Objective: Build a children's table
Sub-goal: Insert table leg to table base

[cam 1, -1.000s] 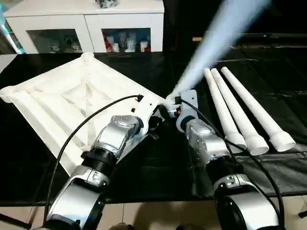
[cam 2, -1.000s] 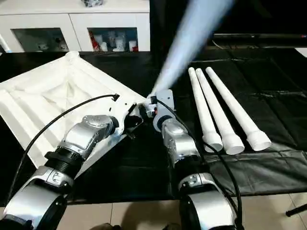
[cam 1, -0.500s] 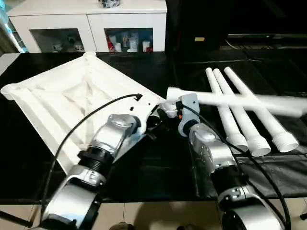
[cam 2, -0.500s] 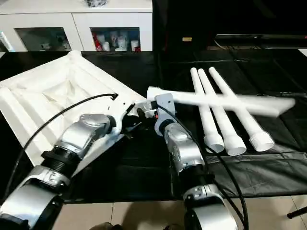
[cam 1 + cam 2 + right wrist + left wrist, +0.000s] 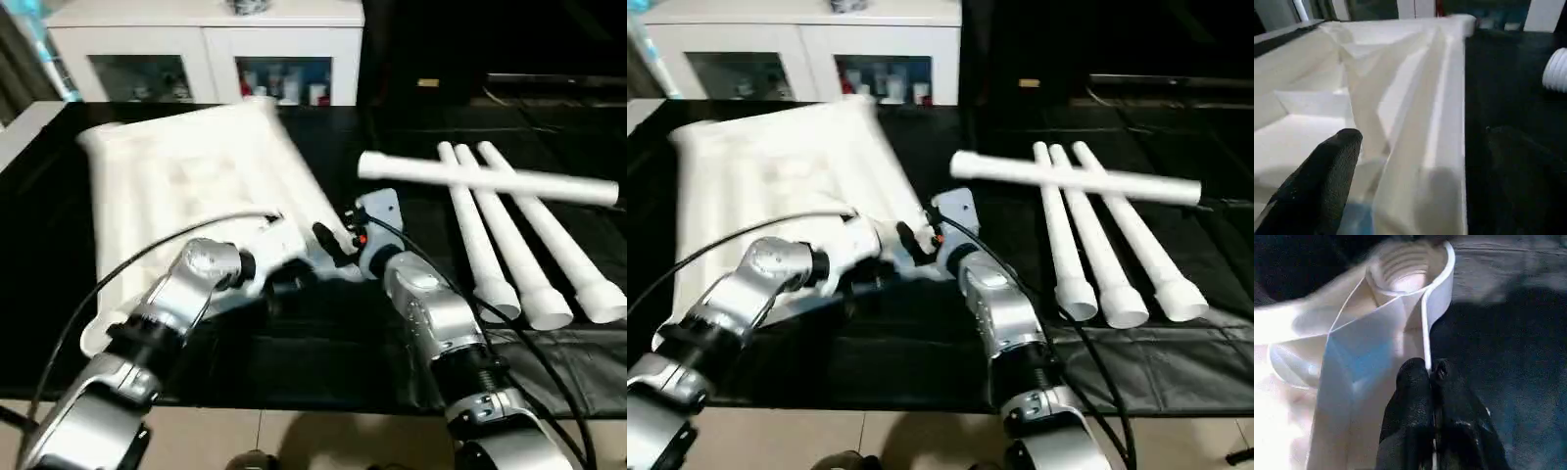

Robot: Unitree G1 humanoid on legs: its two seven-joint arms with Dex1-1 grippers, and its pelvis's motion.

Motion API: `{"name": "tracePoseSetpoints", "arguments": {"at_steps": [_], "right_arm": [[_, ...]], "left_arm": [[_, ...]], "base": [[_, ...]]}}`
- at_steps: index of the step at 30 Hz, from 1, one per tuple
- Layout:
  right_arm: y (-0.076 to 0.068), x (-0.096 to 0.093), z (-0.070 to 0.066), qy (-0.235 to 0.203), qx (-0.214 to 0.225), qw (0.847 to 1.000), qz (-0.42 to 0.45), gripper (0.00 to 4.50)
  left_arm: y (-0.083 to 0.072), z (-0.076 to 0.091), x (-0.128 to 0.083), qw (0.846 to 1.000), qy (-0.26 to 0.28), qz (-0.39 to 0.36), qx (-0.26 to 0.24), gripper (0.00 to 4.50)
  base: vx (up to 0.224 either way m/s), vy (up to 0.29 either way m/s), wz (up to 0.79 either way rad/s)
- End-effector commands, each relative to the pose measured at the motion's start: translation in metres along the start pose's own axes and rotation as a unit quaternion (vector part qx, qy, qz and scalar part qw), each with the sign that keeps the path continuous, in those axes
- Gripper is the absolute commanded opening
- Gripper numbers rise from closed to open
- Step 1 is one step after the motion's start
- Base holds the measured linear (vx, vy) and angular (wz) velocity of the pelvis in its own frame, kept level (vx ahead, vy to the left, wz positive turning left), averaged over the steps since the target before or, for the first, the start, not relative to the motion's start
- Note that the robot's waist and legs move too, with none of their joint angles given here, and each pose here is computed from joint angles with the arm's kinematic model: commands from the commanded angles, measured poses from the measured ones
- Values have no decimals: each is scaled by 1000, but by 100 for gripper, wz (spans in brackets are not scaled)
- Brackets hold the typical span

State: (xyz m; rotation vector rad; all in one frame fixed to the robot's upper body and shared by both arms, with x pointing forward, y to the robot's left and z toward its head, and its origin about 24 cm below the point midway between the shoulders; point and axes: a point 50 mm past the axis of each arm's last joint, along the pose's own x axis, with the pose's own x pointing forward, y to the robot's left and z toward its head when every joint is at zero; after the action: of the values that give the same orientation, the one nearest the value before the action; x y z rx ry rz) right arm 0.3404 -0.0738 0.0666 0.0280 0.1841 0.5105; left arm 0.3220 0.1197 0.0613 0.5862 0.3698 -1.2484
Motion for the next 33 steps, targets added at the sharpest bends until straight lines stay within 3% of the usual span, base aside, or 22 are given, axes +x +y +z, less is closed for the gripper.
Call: {"name": "tracePoseSetpoints", "arguments": {"at_steps": [1, 6, 15, 20, 33], "right_arm": [[-2, -3, -1, 2, 4, 1000, -5, 445], [-7, -7, -3, 1, 8, 1000, -16, 445], [-17, -14, -5, 2, 8, 999, -41, 445], [-18, -15, -6, 5, 5, 999, -44, 445], [-17, -14, -5, 5, 6, 999, -42, 445]], "left_arm": [[-7, 6, 1, 999, -9, -32, 33, 0], [-11, 5, -4, 997, -36, -62, 37, 0], [-4, 3, -7, 997, -47, -43, 44, 0], [-3, -3, -7, 998, -25, -34, 54, 0], [4, -4, -7, 998, -30, -7, 54, 0]], "base": [[0, 0, 0], [0, 0, 0], [0, 0, 0], [0, 0, 0], [0, 0, 0]]}}
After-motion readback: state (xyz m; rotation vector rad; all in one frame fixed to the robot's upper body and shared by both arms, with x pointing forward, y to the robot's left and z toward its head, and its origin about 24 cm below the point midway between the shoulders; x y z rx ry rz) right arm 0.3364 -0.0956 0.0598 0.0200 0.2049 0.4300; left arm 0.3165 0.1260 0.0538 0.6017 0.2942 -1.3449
